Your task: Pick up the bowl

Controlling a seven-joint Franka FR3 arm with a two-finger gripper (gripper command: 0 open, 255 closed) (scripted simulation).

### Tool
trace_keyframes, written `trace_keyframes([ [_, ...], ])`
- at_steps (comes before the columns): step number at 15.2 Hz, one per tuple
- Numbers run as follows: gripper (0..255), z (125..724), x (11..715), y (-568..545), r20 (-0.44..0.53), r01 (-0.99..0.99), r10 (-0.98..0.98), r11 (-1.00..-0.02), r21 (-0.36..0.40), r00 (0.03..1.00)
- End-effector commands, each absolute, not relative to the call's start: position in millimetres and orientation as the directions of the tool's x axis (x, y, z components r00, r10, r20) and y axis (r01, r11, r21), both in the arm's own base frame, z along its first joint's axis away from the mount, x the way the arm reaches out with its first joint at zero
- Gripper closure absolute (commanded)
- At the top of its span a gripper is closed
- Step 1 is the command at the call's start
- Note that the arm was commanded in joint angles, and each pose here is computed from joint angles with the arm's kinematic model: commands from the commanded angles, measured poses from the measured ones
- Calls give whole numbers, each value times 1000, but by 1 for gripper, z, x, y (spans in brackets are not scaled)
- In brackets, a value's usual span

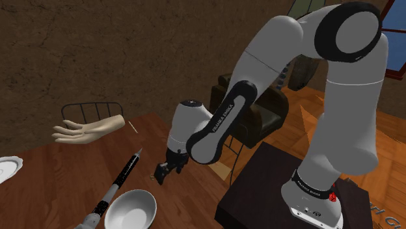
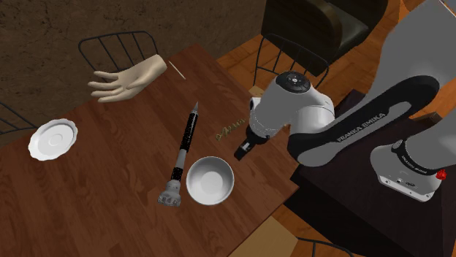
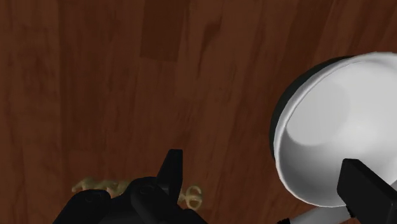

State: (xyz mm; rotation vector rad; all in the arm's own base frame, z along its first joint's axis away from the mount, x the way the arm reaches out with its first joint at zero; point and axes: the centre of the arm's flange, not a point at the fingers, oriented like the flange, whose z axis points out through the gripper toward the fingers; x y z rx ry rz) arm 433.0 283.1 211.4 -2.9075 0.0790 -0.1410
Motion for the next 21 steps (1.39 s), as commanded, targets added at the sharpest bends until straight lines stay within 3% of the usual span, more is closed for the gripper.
trace_keyframes([
  [1, 0, 192, 443, 299, 94, -45, -69, -970, -237, 993],
  [17, 0, 89, 471, 351, 105, -53, -82, -964, -261, 991],
  [18, 255, 88, 470, 351, 105, -53, -82, -964, -261, 991],
  [21, 255, 88, 470, 351, 105, -52, -82, -964, -261, 991],
])
